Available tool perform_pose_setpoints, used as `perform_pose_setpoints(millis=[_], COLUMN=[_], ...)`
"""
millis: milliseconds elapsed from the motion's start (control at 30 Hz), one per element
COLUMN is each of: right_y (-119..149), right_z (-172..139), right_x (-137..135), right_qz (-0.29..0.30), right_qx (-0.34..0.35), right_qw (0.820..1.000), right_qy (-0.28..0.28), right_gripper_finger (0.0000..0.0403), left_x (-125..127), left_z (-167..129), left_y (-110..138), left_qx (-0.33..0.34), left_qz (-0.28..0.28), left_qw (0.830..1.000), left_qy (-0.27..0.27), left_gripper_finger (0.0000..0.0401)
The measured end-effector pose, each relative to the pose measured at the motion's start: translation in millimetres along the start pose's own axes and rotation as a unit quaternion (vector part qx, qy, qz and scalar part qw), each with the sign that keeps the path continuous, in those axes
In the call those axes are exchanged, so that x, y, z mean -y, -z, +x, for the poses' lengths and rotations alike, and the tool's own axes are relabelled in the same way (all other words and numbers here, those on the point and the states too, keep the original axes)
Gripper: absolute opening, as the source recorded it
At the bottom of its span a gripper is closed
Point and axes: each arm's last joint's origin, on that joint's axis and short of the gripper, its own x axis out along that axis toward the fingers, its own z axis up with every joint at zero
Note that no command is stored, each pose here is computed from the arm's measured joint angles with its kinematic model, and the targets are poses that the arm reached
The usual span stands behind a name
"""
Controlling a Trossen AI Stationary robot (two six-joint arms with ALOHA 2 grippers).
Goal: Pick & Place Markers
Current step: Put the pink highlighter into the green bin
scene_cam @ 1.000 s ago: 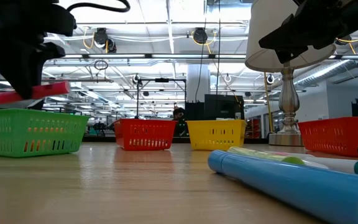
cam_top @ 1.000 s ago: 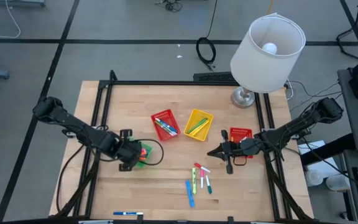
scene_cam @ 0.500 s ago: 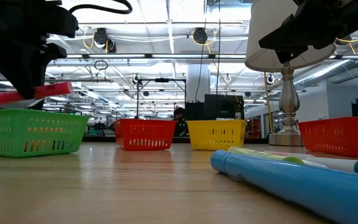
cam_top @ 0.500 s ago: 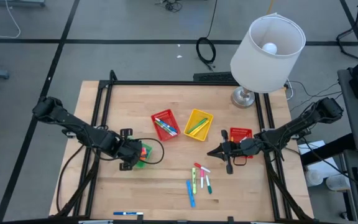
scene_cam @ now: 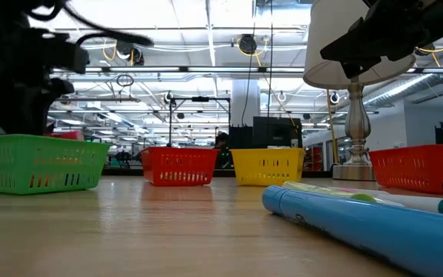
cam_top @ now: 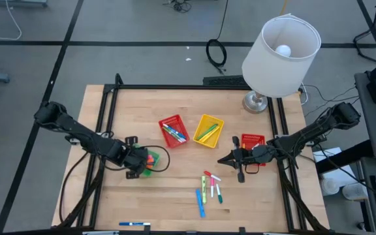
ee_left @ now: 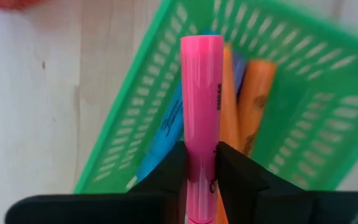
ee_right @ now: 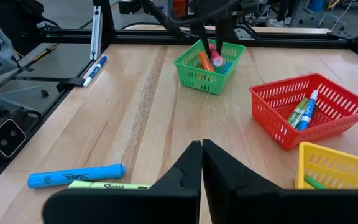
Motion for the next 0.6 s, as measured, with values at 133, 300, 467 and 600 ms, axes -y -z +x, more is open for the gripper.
perform_pose_setpoints(millis=[133, 300, 467, 600], right_y=[0.0, 0.0, -0.1, -0.4], right_z=[0.0, 0.0, 0.0, 0.0], right_x=[0.0, 0.0, 0.0, -0.1], right_qz=[0.000, 0.000, 0.000, 0.001], right_qx=[0.000, 0.000, 0.001, 0.002], right_qw=[1.000, 1.000, 1.000, 1.000], right_qy=[0.000, 0.000, 0.000, 0.000], right_gripper_finger=[0.0000, 0.0000, 0.0000, 0.0000], left_x=[-2.1, -2.2, -0.2, 0.7], left_z=[8.6, 13.7, 14.4, 14.3], left_y=[8.1, 10.9, 7.3, 7.2], left_qx=[-0.015, -0.013, 0.006, 0.002], left_qz=[-0.013, -0.021, -0.022, -0.010], left_qw=[1.000, 1.000, 1.000, 1.000], left_qy=[-0.008, -0.007, 0.005, 0.018], left_gripper_finger=[0.0073, 0.0075, 0.0076, 0.0086])
